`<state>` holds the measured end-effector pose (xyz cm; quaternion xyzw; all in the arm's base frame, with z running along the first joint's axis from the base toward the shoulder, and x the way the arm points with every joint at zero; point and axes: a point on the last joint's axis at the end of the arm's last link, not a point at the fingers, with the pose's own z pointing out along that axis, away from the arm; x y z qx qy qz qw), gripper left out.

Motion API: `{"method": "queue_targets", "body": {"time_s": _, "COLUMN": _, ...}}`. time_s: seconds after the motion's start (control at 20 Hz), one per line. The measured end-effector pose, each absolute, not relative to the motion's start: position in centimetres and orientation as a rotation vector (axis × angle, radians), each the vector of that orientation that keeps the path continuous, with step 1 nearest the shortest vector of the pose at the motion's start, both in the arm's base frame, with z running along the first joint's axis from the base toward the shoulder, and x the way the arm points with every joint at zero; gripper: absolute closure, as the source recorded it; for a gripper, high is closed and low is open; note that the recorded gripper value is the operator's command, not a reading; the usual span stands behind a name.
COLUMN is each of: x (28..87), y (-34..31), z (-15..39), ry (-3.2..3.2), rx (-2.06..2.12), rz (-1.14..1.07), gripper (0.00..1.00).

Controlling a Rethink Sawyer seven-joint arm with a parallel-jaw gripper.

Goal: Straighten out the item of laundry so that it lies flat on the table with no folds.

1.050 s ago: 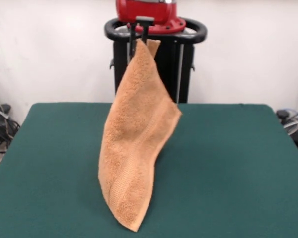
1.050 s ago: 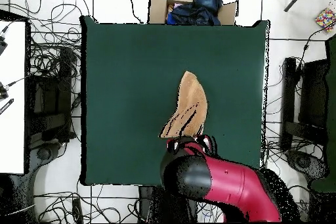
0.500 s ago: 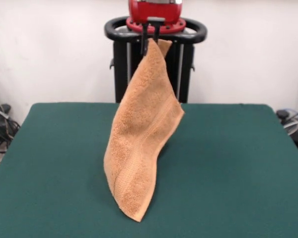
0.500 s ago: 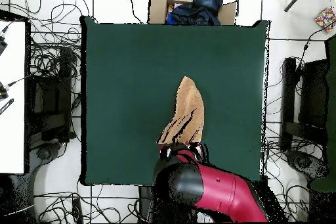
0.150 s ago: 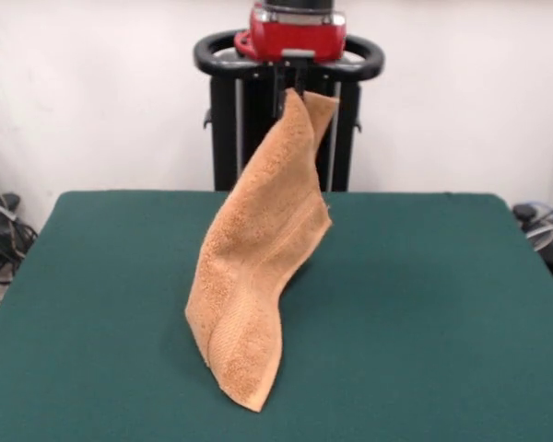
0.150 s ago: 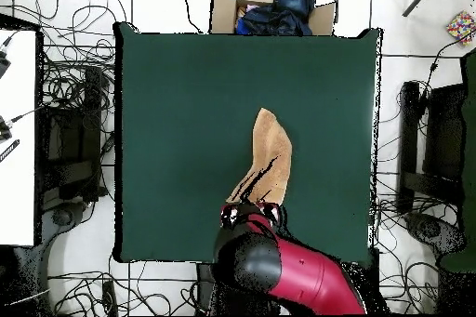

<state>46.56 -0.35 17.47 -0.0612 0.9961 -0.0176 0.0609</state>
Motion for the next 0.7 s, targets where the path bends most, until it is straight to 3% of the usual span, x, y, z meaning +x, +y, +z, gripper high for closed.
{"method": "queue_targets", "body": {"time_s": 0.7, "x": 42.9, "y": 2.7, "z": 15.5, "ry": 3.085, "rx": -0.097, "rz": -0.057, "gripper": 1.00}}
